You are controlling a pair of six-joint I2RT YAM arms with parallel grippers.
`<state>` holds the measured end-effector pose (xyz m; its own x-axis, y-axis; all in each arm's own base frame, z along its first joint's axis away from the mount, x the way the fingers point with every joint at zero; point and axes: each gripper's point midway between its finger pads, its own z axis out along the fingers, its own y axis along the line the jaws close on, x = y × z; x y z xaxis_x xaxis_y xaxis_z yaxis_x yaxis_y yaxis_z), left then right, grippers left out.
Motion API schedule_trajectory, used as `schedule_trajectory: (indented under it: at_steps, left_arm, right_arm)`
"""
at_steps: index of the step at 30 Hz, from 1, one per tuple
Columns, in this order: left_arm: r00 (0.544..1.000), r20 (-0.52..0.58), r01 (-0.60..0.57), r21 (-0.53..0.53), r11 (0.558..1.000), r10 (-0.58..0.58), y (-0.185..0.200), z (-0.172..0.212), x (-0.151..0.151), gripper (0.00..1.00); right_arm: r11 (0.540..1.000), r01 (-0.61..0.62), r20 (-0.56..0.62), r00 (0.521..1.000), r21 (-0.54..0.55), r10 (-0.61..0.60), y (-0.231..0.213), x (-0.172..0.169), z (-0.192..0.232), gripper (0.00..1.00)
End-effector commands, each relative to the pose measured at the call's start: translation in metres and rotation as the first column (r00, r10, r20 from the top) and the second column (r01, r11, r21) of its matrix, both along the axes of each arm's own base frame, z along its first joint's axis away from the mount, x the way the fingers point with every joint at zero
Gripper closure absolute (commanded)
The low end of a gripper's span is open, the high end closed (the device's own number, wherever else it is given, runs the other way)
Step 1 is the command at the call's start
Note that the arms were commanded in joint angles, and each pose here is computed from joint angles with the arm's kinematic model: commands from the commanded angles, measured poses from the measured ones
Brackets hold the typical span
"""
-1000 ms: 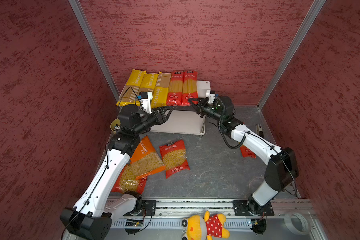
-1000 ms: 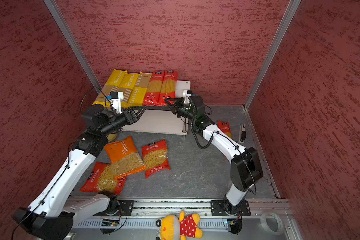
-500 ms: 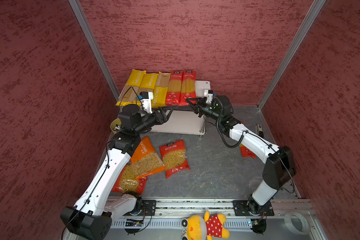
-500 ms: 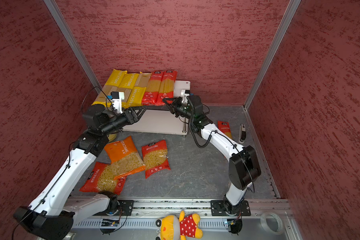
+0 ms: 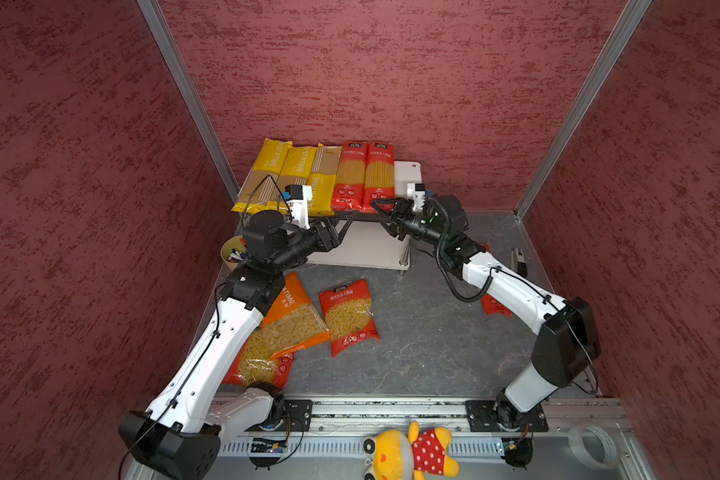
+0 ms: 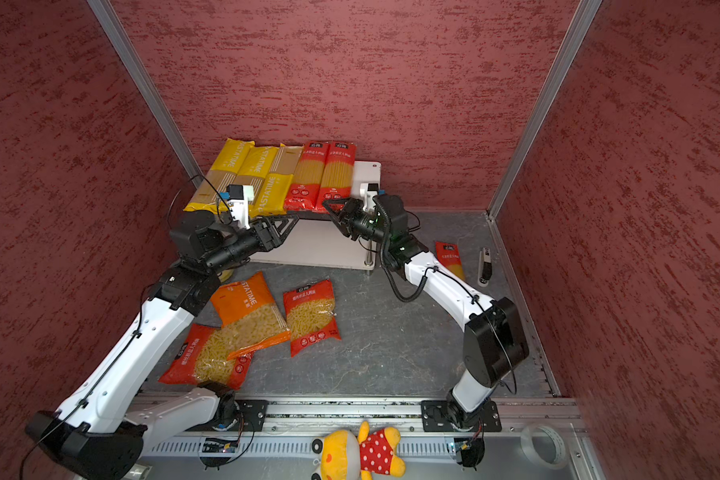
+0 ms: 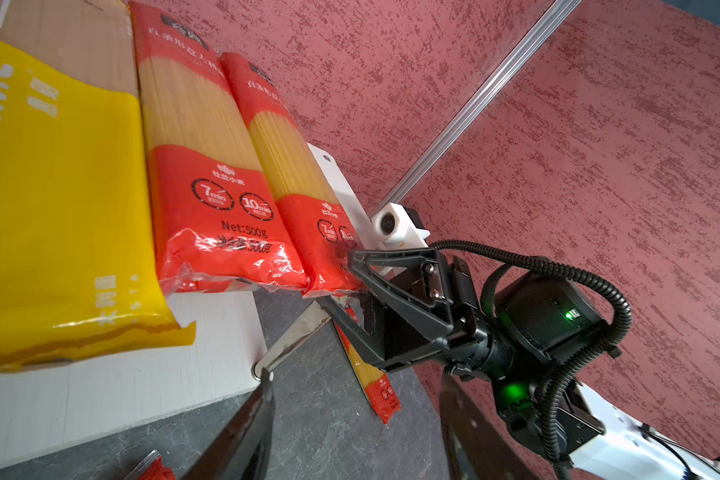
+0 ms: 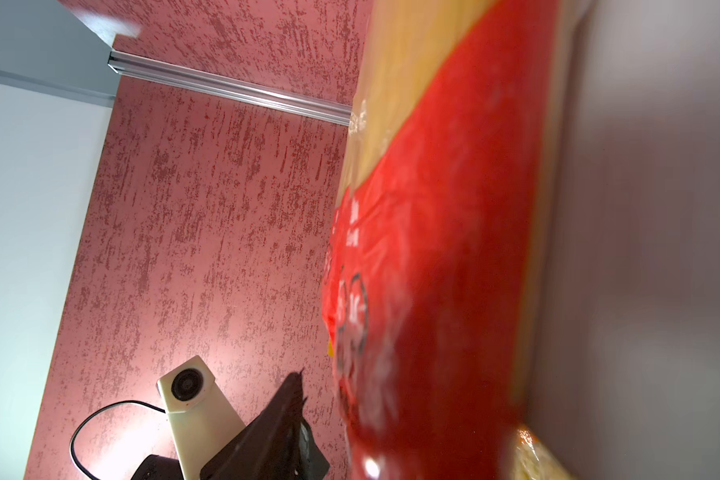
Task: Place and organize the pasta boxes and bags onto the shelf
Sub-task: 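Push the spaghetti pack against the other red pack with both grippers, then open both grippers and draw them back from the shelf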
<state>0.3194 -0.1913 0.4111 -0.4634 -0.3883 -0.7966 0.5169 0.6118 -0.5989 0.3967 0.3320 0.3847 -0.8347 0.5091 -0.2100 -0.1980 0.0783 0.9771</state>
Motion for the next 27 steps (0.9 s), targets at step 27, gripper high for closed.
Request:
schedule_trajectory:
  at_steps: [27]
  left_arm:
    - [0.926,0.117,0.282,0.414,0.866,-0.358,-0.224,-0.198,-0.095,0.33]
  right_arm:
    - [0.556,0.355,-0.012,0.836,-0.752,-0.549,-0.289,-0.02,-0.207,0.43]
